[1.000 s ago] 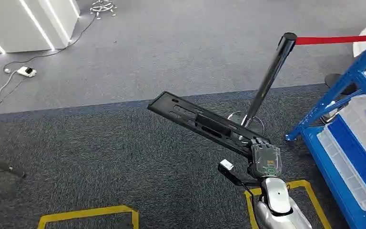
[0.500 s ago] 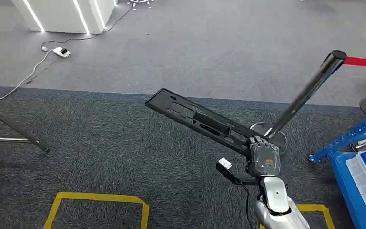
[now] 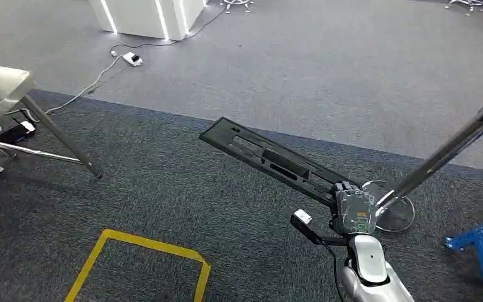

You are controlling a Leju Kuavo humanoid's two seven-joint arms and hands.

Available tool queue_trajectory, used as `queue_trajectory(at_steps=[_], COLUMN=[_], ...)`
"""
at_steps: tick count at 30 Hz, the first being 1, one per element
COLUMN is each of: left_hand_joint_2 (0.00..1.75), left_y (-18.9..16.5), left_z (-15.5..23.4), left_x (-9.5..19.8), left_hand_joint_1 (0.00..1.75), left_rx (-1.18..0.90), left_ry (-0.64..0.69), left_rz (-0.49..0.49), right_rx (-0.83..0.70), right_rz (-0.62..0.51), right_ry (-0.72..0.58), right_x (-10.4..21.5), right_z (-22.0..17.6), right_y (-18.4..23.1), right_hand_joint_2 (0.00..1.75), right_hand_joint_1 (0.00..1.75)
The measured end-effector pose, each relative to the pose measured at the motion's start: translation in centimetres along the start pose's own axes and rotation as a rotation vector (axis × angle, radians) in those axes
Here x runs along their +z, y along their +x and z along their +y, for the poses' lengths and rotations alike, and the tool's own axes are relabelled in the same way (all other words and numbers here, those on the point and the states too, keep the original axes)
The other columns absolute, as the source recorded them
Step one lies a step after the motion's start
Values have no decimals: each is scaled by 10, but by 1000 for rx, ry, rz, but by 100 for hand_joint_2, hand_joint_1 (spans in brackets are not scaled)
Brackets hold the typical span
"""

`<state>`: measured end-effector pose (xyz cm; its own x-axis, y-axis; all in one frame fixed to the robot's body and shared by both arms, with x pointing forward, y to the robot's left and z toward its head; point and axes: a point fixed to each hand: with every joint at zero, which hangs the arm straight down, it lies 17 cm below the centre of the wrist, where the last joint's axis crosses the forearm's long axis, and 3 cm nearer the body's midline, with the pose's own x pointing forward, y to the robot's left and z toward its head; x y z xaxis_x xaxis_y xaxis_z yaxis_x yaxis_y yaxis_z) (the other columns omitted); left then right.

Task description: Take the parts from the cabinet and place them on the table.

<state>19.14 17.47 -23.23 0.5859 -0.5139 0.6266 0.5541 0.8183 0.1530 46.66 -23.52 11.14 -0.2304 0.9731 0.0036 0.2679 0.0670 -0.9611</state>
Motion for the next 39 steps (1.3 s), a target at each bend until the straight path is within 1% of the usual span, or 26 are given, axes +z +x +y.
queue_trajectory(at_steps=[13,23,27,39], left_hand_joint_2=[175,175,175,175], left_y=[0,1,-4,-2], left_z=[0,1,-2,1], left_x=[0,-1,2,0], left_hand_joint_1=[0,0,0,0], left_rx=[-1,-1,1,0], left_ry=[0,2,0,7], left_rz=[0,-2,7,3], right_rx=[0,8,4,3], right_rz=[2,17,14,11], right_ry=[-7,5,-1,-2], right_x=[-1,6,5,5], right_z=[-3,1,-1,-2], right_y=[-2,-13,-12,-13], right_hand_joint_2=[175,175,175,175], right_hand_joint_1=[175,175,175,175])
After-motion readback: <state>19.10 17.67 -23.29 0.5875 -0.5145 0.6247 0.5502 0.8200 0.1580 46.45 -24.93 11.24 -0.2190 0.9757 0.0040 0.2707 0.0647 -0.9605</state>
